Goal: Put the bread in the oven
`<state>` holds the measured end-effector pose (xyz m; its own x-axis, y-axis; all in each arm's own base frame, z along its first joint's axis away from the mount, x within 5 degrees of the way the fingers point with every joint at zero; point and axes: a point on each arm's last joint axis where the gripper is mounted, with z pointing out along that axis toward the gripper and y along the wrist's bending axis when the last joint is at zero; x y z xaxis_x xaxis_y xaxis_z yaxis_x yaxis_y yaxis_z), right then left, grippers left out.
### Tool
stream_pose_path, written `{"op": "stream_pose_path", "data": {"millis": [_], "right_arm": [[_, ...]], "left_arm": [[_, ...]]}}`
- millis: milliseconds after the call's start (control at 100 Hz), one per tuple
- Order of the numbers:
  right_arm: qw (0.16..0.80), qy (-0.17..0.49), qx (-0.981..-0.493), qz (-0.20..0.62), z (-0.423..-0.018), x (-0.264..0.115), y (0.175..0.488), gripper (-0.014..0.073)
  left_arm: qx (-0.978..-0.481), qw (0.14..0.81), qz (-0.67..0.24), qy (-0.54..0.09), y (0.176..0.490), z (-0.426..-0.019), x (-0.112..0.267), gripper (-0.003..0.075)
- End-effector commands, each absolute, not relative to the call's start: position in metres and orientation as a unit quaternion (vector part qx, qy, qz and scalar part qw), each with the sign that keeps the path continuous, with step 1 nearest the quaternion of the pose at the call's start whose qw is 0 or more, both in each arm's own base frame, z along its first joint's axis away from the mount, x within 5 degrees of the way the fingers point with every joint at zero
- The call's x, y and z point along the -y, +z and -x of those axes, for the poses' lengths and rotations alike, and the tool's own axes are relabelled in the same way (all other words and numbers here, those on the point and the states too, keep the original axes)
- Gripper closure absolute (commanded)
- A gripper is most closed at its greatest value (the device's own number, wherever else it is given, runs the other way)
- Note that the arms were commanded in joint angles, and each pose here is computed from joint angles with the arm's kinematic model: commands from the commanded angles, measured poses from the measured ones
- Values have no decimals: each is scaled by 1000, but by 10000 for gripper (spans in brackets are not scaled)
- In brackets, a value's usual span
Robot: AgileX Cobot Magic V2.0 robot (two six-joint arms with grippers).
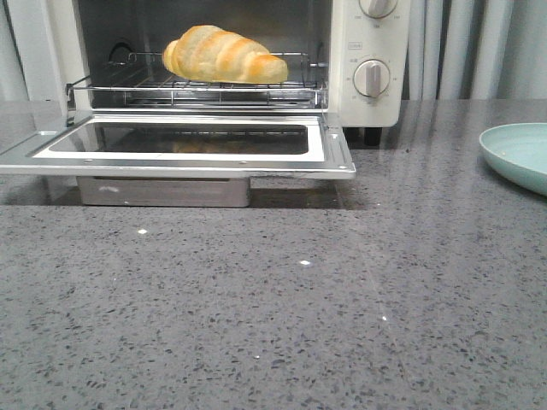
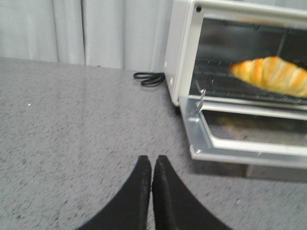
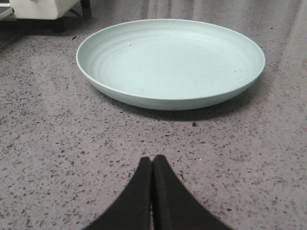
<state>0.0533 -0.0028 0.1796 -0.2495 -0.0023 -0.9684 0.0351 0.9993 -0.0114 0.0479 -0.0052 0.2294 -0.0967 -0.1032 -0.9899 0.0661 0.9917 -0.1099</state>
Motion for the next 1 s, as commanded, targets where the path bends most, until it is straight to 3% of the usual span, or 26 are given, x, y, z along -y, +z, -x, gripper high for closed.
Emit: {"op": "stream_pose_path", "data": {"millis": [0, 310, 990], "right_arm": [[618, -22, -786, -8, -53, 3, 174, 670], [618, -22, -786, -8, -53, 3, 174, 670], [618, -22, -786, -8, -53, 3, 174, 670]], "left_arm": [[-698, 714, 4, -50, 233, -48, 4, 741], [-718, 695, -2, -36, 195, -55, 3, 742], [-764, 645, -16, -20, 183, -54, 3, 742]]}}
